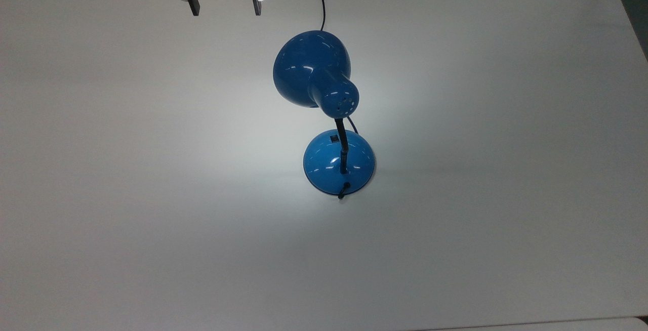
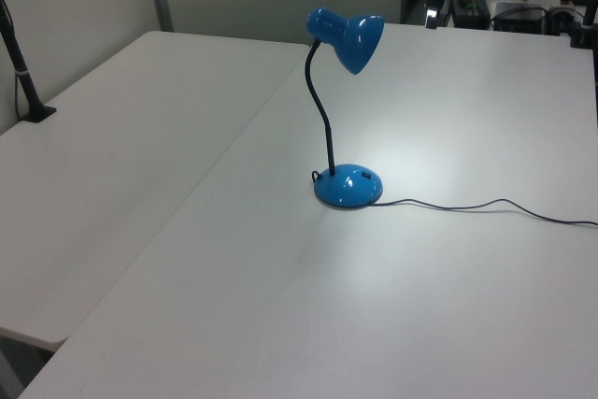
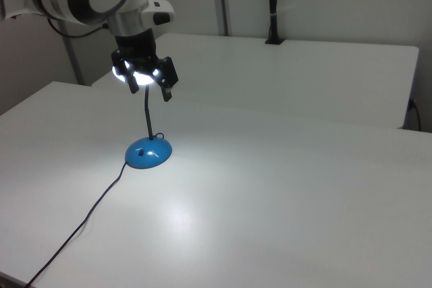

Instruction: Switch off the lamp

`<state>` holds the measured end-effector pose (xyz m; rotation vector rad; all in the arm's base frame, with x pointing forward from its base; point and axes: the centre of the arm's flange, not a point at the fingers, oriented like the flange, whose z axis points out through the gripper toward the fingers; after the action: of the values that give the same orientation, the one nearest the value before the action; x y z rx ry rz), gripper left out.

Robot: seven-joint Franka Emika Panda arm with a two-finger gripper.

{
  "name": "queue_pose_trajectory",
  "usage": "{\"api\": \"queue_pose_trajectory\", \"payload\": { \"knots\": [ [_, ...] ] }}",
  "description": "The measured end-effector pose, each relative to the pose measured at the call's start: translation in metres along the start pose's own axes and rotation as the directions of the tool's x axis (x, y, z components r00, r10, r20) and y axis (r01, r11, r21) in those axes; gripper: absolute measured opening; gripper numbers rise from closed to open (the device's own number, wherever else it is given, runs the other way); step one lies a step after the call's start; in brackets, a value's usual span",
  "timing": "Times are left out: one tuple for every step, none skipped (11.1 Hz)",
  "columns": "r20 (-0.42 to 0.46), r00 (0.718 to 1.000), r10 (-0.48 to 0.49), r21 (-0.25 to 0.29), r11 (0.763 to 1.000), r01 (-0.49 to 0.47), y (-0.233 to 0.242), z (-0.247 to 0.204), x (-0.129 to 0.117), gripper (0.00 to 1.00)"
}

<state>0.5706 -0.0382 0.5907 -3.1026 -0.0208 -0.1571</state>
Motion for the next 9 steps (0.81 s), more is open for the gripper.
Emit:
{"api": "queue_pose_trajectory", "payload": {
  "knots": [
    [0.002, 1.000, -0.001, 0.000, 1.000, 0.001, -0.0004, 0.0007, 0.0002, 1.00],
    [0.010, 1.000, -0.002, 0.001, 1.000, 0.002, -0.0012, 0.0017, -0.0006, 1.00],
    [0.017, 1.000, -0.004, 0.002, 1.000, 0.004, -0.0026, 0.0025, -0.0011, 1.00],
    [0.019, 1.000, -0.006, 0.002, 1.000, 0.006, -0.0034, 0.0029, -0.0012, 1.00],
    [0.019, 1.000, -0.006, 0.003, 1.000, 0.006, -0.0037, 0.0030, -0.0011, 1.00],
    [0.019, 1.000, -0.006, 0.003, 1.000, 0.006, -0.0037, 0.0031, -0.0011, 1.00],
    [0.020, 1.000, -0.006, 0.003, 1.000, 0.006, -0.0037, 0.0031, -0.0011, 1.00],
    [0.022, 1.000, -0.006, 0.003, 1.000, 0.006, -0.0038, 0.0032, -0.0014, 1.00],
    [0.045, 0.999, -0.009, 0.005, 1.000, 0.009, -0.0040, 0.0053, -0.0039, 1.00]
  ]
}}
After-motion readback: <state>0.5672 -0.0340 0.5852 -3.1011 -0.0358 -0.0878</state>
